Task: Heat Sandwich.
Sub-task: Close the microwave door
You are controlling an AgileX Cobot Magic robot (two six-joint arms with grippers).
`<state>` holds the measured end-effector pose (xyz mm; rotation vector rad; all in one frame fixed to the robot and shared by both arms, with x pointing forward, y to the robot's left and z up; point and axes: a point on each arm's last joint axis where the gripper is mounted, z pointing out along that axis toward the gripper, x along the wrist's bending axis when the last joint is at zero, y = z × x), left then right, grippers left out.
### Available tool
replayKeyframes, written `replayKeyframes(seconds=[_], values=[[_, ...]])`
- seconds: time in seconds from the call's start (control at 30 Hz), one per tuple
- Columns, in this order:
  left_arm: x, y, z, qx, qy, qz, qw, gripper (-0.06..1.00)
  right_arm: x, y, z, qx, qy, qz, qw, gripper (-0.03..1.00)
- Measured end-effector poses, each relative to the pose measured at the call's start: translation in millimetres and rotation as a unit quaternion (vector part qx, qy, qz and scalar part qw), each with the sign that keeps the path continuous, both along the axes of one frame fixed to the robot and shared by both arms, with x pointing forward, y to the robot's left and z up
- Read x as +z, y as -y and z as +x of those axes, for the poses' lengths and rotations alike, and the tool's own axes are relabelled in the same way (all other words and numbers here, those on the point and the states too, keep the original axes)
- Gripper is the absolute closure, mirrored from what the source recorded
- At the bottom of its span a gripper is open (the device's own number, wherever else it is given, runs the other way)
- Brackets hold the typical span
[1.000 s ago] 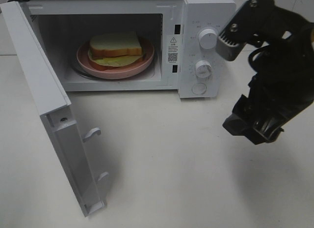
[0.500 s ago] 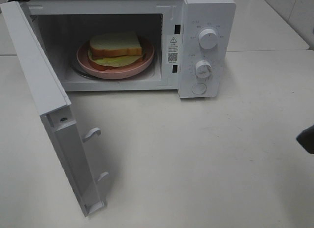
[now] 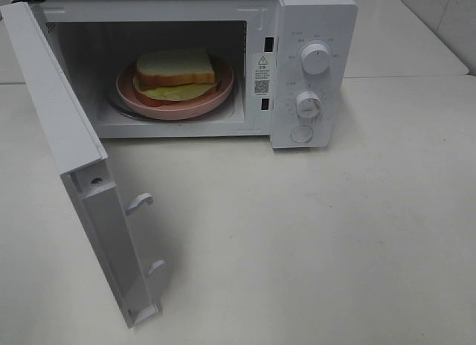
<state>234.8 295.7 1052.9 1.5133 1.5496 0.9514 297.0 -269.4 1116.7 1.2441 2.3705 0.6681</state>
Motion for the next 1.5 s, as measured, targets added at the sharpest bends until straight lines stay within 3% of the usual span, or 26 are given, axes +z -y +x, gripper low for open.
replayKeyframes(seconds=[0.43,0.8,0.9,1.2,1.5], values=[[0,0,0,0.0,0.0,0.0,1.0,-0.02,-38,26,-24,-0.112,0.011,0.016,0.994,0.2],[0,0,0,0.0,0.0,0.0,1.0,-0.02,-63,37,-50,-0.217,0.09,0.068,0.97,0.2],[0,0,0,0.0,0.0,0.0,1.0,-0.02,-63,37,-60,-0.245,0.127,0.088,0.957,0.2],[0,0,0,0.0,0.0,0.0,1.0,-0.02,-69,36,-69,-0.288,0.184,0.107,0.934,0.2],[0,0,0,0.0,0.0,0.0,1.0,-0.02,-69,35,-69,-0.291,0.184,0.107,0.933,0.2]])
